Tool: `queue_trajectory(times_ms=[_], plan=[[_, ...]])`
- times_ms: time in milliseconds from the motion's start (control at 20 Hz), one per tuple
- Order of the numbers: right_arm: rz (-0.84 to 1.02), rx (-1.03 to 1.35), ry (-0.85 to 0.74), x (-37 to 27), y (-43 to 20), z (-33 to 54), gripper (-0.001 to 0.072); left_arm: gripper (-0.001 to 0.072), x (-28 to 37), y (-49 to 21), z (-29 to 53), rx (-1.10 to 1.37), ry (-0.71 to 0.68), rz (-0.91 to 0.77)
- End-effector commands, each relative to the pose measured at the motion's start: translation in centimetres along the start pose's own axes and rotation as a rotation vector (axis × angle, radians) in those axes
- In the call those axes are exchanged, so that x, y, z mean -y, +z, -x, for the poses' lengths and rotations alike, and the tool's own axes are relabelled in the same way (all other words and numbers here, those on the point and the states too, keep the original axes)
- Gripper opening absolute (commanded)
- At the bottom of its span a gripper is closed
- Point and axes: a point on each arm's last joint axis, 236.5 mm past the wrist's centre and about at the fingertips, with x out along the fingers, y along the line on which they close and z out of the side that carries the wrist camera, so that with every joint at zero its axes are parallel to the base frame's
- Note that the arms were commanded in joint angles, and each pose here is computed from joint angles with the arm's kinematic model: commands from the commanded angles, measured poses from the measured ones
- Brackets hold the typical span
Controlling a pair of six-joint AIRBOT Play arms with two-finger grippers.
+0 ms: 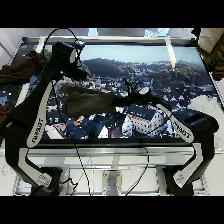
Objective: Fold the shirts.
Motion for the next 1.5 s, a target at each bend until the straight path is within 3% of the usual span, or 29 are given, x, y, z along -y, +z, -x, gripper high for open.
queue_trajectory(times_ms=[0, 150, 350, 500, 650, 850, 1050, 1100, 1150, 1200, 1450], plan=[[0.154, 0.141, 0.010, -2.8, 6.8, 4.5, 0.0021, 0.0298, -0.1, 0.0, -0.1, -0.001, 0.002, 0.000], [0.273, 0.316, -0.169, -2.5, 14.5, 14.9, 0.0021, 0.0298, -0.1, 0.0, -0.1, -0.002, 0.002, 0.000], [0.242, 0.482, -0.657, 4.6, 18.3, 33.8, 0.0021, 0.0298, -0.1, -0.2, -0.1, -0.007, 0.001, 0.000], [0.044, 0.458, -0.998, 12.2, 13.8, 46.7, 0.0022, 0.0298, -0.1, -0.2, 0.0, -0.009, 0.002, 0.000], [-0.263, 0.260, -1.204, 19.0, 3.3, 55.2, 0.0021, 0.0298, -0.1, -0.2, 0.0, -0.008, 0.002, 0.000], [-0.657, 0.012, -1.298, 21.4, -10.7, 62.2, 0.0021, 0.0298, -0.1, -0.2, 0.0, -0.008, 0.002, 0.000], [-0.967, 0.040, -1.088, 20.5, -18.1, 63.0, 0.0038, 0.0298, -0.1, -0.1, -0.1, -0.005, 0.002, 0.000], [-0.984, 0.093, -1.024, 20.6, -18.3, 62.9, 0.0206, 0.0298, -0.1, -0.1, -0.1, -0.003, 0.002, 0.000], [-0.998, 0.136, -0.977, 20.6, -18.4, 62.9, 0.0458, 0.0298, -0.1, 0.0, 0.0, 0.000, 0.001, 0.000], [-1.007, 0.168, -0.945, 20.6, -18.6, 63.0, 0.0616, 0.0297, -0.1, 0.0, -0.1, 0.001, 0.001, 0.000], [-1.020, 0.205, -0.933, 20.9, -19.0, 63.6, 0.0610, 0.0298, 0.0, 0.1, 0.0, 0.003, 0.001, 0.000]])
